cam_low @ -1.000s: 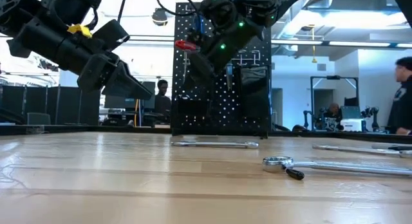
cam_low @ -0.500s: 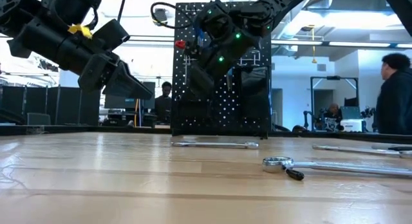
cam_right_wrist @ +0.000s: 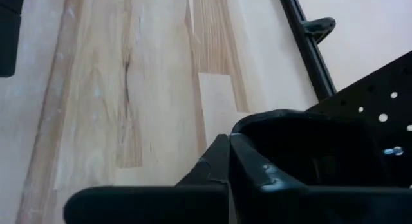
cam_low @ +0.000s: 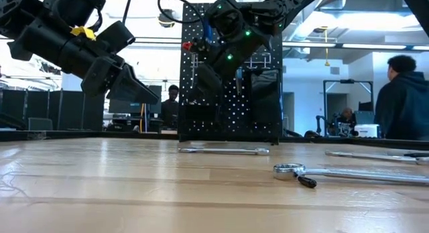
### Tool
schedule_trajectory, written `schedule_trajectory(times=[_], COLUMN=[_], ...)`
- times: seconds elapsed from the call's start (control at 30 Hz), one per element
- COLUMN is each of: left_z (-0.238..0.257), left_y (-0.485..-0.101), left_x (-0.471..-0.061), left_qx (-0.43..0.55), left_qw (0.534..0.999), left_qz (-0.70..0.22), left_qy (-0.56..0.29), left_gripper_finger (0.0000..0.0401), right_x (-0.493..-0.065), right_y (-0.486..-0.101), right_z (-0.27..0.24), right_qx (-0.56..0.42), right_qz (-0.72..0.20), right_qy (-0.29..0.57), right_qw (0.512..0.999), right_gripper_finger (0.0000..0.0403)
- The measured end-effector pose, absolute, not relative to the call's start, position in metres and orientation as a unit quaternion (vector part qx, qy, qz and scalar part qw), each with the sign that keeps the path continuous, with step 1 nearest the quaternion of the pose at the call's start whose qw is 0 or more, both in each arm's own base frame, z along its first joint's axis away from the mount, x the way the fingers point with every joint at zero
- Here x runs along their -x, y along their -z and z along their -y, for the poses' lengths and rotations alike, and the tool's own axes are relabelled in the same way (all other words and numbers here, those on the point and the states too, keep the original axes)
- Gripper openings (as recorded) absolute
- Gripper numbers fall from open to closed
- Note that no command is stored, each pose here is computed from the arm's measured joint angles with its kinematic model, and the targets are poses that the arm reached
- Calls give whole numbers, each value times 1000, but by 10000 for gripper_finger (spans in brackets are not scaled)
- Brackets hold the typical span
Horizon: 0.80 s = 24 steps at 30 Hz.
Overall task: Hang tools onto peg board
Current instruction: Hang the wrench on the pegboard
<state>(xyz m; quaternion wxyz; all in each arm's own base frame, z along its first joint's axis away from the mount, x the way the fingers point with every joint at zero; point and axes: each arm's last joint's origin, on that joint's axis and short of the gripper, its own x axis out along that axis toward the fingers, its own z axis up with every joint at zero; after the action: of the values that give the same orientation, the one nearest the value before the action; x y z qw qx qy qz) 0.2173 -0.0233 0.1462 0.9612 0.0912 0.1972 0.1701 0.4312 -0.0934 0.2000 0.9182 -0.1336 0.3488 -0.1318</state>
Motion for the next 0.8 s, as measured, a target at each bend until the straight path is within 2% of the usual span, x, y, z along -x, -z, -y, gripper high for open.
schedule_trajectory(times=[0.37,0.47,0.63,0.8], left_z=[23,23,23,23], left_y=[-146,-146,-146,-146], left_x=[-217,-217,-217,-217], left_qx=[-92,-92,-91,-91], left_qw=[961,961,961,961], left_qz=[-199,-199,-198,-198], left_qy=[-170,-170,-170,-169], left_gripper_finger=[125,125,125,125], right_x=[-443,-443,-441,-431], right_y=[-227,-234,-240,-236], right_z=[83,82,92,122], right_qx=[179,177,134,32], right_qz=[-330,-345,-359,-372], right_qy=[146,143,153,94], right_qw=[915,911,911,923], right_gripper_finger=[3,15,83,175])
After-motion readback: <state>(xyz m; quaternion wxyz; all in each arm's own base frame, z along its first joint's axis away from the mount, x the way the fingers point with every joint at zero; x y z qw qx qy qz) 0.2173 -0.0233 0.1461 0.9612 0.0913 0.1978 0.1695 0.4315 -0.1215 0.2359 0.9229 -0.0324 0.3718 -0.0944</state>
